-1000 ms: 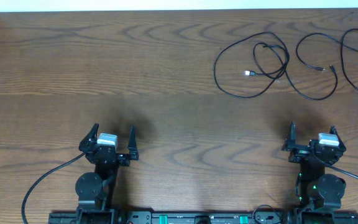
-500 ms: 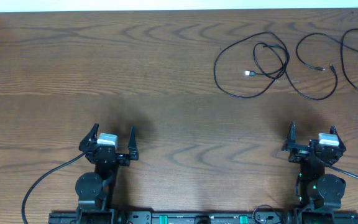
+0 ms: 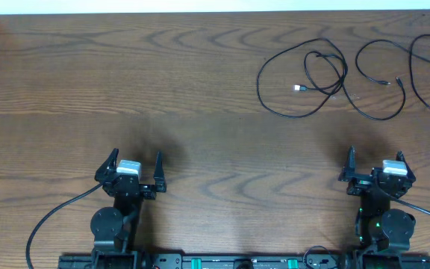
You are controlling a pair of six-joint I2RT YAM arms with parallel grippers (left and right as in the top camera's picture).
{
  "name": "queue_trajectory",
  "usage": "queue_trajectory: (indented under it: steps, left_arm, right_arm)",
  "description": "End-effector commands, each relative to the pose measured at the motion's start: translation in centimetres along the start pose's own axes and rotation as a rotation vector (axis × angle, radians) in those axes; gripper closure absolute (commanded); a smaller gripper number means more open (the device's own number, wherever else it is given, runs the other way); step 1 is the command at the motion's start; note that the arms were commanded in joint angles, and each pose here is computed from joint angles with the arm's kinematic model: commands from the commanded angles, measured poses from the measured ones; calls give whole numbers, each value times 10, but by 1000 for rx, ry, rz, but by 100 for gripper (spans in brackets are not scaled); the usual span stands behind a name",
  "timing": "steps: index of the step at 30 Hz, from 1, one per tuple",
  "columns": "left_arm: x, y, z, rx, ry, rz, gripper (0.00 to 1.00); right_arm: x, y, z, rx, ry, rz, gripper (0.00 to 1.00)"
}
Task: Untangle cables
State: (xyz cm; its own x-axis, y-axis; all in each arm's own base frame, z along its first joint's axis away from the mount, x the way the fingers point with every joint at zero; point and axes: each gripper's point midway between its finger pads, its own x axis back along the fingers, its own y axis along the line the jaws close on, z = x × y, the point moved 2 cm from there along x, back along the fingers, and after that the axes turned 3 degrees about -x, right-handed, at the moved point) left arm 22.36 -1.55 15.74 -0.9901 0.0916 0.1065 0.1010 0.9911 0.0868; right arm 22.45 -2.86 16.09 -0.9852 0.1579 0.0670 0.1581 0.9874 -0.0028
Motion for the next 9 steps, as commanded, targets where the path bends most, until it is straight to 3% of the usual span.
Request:
queue_trajectory:
  steps: [1, 9]
  left_arm:
    - [-2, -3, 15, -14, 34, 19, 0]
    - [-2, -3, 15, -14, 34, 19, 0]
  right_arm:
    - [0, 1, 1, 12, -2, -6, 1]
    - [0, 1, 1, 12, -2, -6, 1]
